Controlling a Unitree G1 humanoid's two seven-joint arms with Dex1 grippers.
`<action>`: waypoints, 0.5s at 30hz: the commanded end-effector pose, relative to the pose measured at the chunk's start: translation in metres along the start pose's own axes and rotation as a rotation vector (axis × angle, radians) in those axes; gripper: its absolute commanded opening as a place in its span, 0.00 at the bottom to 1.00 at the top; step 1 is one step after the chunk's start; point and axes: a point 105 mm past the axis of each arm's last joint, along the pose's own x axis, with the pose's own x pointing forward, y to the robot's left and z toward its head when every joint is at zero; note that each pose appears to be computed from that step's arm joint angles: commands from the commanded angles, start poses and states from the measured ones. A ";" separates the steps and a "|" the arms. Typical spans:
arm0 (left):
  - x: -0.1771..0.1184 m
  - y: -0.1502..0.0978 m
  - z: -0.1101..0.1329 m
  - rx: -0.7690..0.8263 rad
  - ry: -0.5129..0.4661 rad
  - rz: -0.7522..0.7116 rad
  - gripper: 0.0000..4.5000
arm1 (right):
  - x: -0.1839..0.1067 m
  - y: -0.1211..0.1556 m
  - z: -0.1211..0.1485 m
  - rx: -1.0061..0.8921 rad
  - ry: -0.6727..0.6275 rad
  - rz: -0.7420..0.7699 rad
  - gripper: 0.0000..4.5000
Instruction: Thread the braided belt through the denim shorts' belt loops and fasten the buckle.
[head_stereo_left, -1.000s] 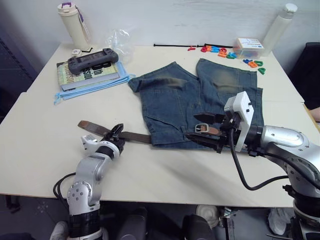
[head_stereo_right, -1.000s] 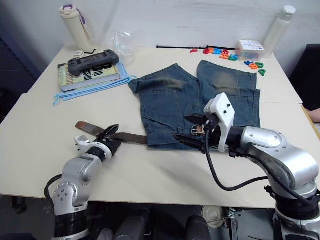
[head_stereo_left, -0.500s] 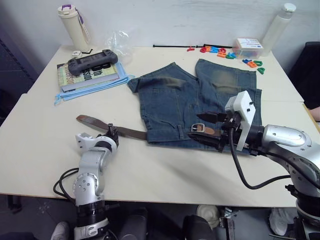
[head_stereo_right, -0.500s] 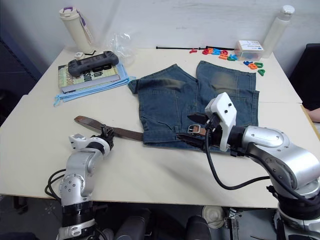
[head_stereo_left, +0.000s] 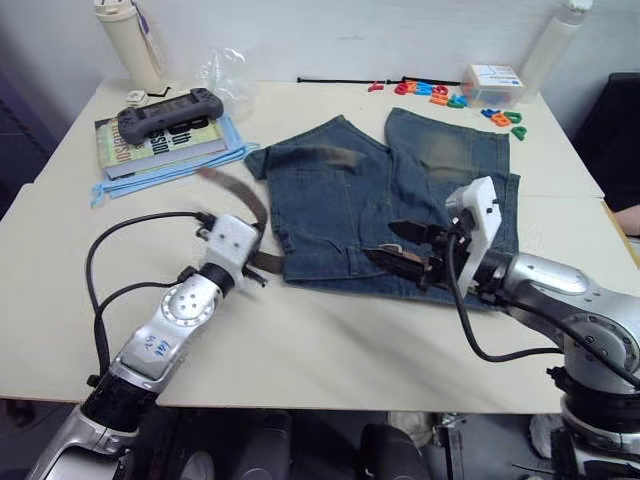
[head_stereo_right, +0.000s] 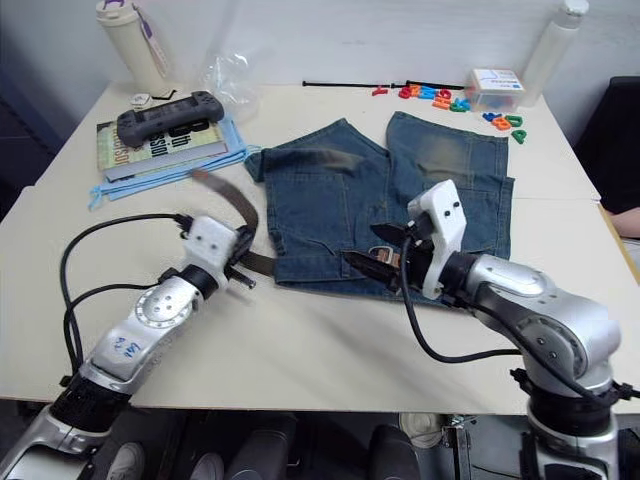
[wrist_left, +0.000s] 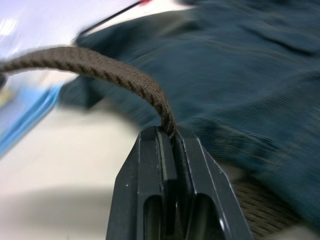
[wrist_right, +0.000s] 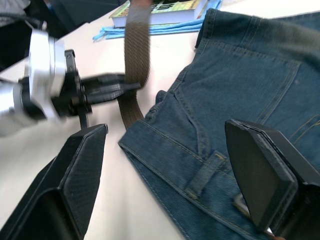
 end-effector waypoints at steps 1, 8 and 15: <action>0.000 -0.002 0.011 0.254 -0.086 -0.037 0.01 | 0.009 0.005 0.004 0.081 -0.050 -0.008 0.90; 0.002 -0.009 0.013 0.382 -0.136 -0.092 0.01 | 0.036 0.011 -0.006 0.256 -0.079 -0.023 0.90; 0.003 -0.009 0.015 0.379 -0.156 -0.083 0.01 | 0.043 0.015 -0.015 0.372 -0.088 -0.038 0.90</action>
